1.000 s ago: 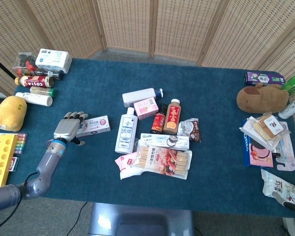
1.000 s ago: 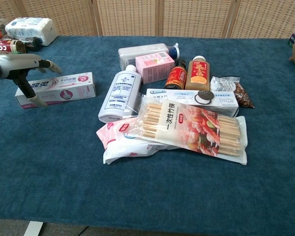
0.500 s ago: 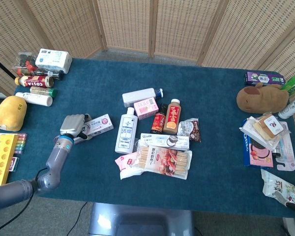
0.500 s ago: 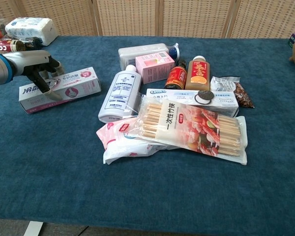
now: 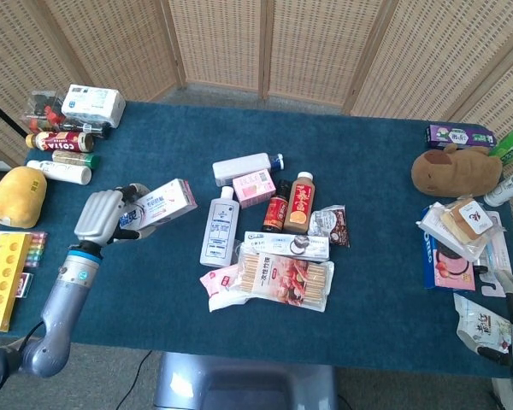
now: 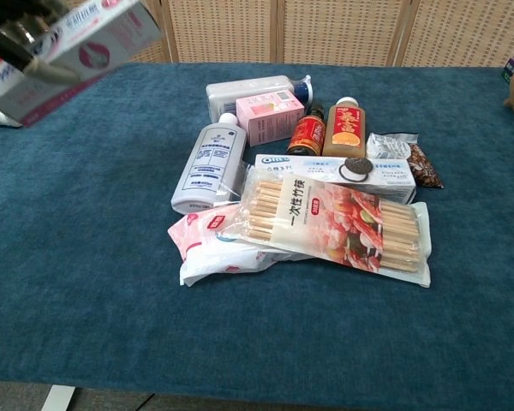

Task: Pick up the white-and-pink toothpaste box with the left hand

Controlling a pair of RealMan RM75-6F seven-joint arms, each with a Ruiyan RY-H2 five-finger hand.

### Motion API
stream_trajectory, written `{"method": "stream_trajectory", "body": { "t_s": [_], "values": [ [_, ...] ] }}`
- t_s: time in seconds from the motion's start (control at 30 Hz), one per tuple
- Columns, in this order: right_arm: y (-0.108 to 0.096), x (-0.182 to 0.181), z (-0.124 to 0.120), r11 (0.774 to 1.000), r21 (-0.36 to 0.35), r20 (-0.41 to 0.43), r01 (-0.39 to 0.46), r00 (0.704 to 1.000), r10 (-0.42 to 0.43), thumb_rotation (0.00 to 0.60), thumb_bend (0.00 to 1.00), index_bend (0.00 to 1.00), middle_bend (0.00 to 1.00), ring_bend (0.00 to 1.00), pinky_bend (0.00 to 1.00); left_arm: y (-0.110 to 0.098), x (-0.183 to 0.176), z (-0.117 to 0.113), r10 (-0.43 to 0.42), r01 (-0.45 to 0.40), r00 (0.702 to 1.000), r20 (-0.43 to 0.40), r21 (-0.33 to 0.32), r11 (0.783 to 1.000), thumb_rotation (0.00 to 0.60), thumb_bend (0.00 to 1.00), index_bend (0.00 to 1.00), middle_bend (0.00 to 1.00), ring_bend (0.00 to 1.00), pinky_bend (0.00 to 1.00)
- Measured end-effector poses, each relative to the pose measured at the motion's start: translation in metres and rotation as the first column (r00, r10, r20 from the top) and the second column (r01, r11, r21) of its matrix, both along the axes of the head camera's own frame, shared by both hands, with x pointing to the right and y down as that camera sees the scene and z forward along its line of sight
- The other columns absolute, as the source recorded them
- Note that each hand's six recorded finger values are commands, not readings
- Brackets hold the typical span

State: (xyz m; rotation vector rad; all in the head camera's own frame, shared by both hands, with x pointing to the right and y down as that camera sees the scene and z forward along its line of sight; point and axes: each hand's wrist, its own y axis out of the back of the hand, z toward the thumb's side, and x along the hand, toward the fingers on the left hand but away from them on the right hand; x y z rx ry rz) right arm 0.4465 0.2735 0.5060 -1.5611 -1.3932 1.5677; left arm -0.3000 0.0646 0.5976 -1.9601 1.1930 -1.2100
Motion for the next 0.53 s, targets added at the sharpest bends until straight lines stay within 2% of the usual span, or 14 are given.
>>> {"method": "stream_trajectory", "body": {
  "t_s": [0.17, 0.33, 0.43, 0.53],
  "values": [
    [0.002, 0.001, 0.005, 1.0, -0.013, 0.006, -0.003, 1.0, 0.003, 0.6, 0.04, 0.0, 0.0, 0.0, 0.0, -0.012, 0.002, -0.042, -0.018, 0.032, 0.994, -0.107, 0.136, 0.99, 0.6, 0.34, 0.64, 0.62, 0.77, 0.61],
    [0.002, 0.003, 0.004, 1.0, -0.01, 0.005, -0.009, 1.0, 0.009, 0.6, 0.04, 0.0, 0.0, 0.0, 0.0, -0.022, 0.006, -0.069, -0.029, 0.091, 0.97, -0.24, 0.25, 0.964, 0.6, 0.33, 0.65, 0.61, 0.76, 0.61],
    [0.002, 0.004, 0.004, 1.0, -0.011, 0.001, -0.011, 1.0, 0.011, 0.599, 0.04, 0.0, 0.0, 0.0, 0.0, -0.026, 0.007, -0.078, -0.033, 0.119, 0.957, -0.289, 0.284, 0.952, 0.6, 0.33, 0.64, 0.61, 0.76, 0.6],
    [0.002, 0.004, 0.005, 1.0, -0.016, 0.002, -0.012, 1.0, 0.012, 0.6, 0.04, 0.0, 0.0, 0.0, 0.0, -0.025, 0.009, -0.078, -0.023, 0.107, 0.958, -0.285, 0.283, 0.953, 0.6, 0.32, 0.64, 0.61, 0.76, 0.6]
  ]
}}
